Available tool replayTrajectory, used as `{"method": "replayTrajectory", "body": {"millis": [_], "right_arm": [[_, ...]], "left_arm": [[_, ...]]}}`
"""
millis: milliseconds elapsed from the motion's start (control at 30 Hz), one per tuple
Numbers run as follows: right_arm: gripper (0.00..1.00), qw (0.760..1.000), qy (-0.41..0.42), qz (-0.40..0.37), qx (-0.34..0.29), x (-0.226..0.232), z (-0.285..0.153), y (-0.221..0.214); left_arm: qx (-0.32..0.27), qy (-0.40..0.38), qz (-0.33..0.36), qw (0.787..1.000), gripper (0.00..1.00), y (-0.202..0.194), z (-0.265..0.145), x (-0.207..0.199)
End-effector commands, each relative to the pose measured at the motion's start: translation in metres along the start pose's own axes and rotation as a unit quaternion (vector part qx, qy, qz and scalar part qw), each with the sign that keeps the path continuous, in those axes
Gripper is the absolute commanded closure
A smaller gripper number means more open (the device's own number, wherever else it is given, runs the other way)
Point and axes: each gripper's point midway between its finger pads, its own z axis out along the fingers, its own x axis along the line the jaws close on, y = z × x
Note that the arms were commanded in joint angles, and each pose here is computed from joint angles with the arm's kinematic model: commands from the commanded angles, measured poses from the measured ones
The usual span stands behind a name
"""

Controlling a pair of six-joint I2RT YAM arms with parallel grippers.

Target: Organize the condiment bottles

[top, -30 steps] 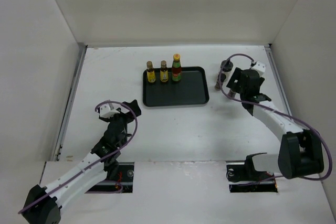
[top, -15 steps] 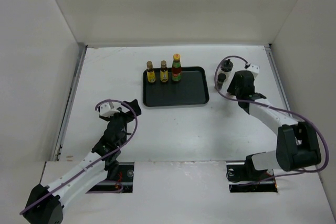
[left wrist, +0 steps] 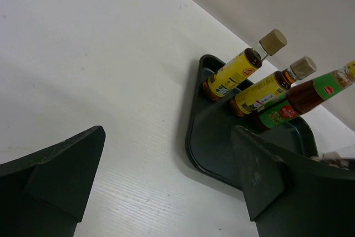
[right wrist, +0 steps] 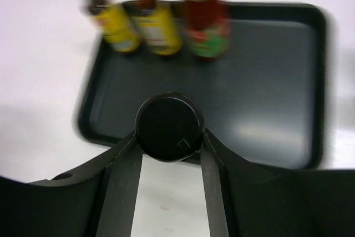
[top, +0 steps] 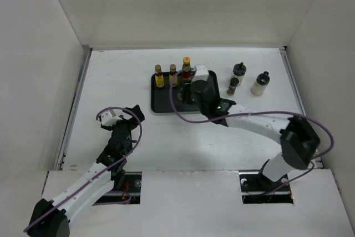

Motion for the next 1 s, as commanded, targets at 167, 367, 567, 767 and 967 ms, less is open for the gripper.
{"method": "replayTrajectory", "body": {"millis": [167, 367, 567, 767, 967], "right_arm": [[0.65, 0.996, 0.070, -0.050, -0.018, 0.121, 0.057, 0.006], [0.64, 0.994, 0.066, -0.081, 0.029, 0.131, 0.078, -0.035], [0.59, 0.993, 0.054, -0.083, 0.062, 0.125, 0.087, -0.070], [0.31, 0.995, 0.070, -0.064, 0.041, 0.131, 0.074, -0.043], [0.19, 0.996, 0.082, -0.028, -0.011, 0.113, 0.030, 0.020]], "left_arm": [[-0.016, 0.003, -0.016, 1.000, 0.00, 0.007, 0.001, 0.001], [-0.017, 0.000, -0.018, 1.000, 0.00, 0.008, 0.001, 0.000], [-0.017, 0.002, -0.017, 1.000, 0.00, 0.008, 0.000, 0.001], [-0.018, 0.006, -0.015, 1.000, 0.00, 0.009, 0.000, 0.003], [-0.015, 0.006, -0.013, 1.000, 0.00, 0.007, 0.001, 0.003]]}}
